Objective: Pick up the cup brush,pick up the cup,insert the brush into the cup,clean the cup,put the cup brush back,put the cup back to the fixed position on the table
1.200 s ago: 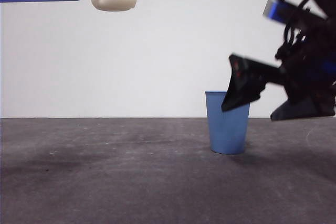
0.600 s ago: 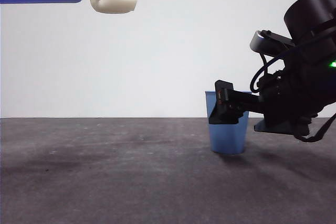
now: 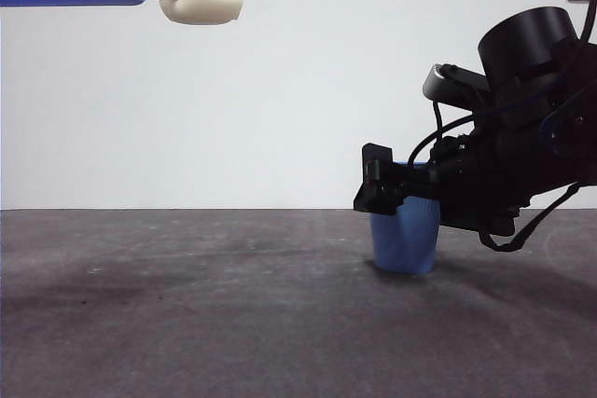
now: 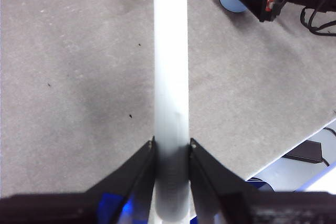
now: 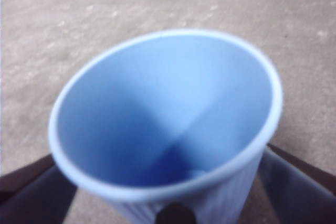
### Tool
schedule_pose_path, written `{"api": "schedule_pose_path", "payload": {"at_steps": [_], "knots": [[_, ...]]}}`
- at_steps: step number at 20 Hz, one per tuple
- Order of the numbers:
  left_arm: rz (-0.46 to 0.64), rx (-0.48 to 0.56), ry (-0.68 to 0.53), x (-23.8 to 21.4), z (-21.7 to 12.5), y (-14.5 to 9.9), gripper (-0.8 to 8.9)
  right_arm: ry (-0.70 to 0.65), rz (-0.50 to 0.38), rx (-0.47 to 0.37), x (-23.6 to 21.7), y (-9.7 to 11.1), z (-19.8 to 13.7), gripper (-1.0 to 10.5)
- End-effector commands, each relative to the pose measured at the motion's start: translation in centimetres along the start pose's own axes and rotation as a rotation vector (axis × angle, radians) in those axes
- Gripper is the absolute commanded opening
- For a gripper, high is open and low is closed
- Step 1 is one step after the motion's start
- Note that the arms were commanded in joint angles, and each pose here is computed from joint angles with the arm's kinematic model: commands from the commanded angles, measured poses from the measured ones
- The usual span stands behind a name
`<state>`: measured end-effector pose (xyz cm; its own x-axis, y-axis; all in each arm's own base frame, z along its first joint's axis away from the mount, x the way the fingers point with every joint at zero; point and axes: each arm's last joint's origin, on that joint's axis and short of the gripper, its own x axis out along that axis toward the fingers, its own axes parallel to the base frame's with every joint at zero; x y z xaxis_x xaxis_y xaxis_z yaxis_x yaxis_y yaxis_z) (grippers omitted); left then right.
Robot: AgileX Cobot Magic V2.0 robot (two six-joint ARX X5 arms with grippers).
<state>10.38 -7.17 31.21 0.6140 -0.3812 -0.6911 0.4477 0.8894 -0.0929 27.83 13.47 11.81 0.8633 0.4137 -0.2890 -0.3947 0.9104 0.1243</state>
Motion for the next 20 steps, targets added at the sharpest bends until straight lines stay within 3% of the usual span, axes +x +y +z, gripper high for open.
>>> {"api": "schedule_pose_path", "payload": {"at_steps": [1,6,10,15,18,20], "knots": [[-0.001,-0.009,-0.003,0.0,-0.1,0.0,-0.08,0.005,-0.008,-0.001,0.2,-0.2,-0.2,2.8],[0.001,-0.007,0.002,0.1,0.0,0.0,-0.08,0.027,-0.003,-0.001,0.1,-0.2,-0.4,0.0],[0.013,0.057,0.042,1.0,0.2,-0.1,-0.08,0.034,0.014,-0.027,-0.7,0.6,0.9,-0.2],[0.018,0.206,0.145,3.5,0.7,-0.3,-0.08,0.154,0.025,-0.219,-3.8,2.3,3.7,-0.2],[0.006,0.328,0.178,4.7,1.0,-0.4,-0.08,0.316,0.013,-0.389,-5.2,3.1,5.1,-0.2],[-0.002,0.405,0.183,5.1,1.1,-0.4,-0.08,0.448,-0.03,-0.563,-5.6,3.5,5.6,-0.2]]}}
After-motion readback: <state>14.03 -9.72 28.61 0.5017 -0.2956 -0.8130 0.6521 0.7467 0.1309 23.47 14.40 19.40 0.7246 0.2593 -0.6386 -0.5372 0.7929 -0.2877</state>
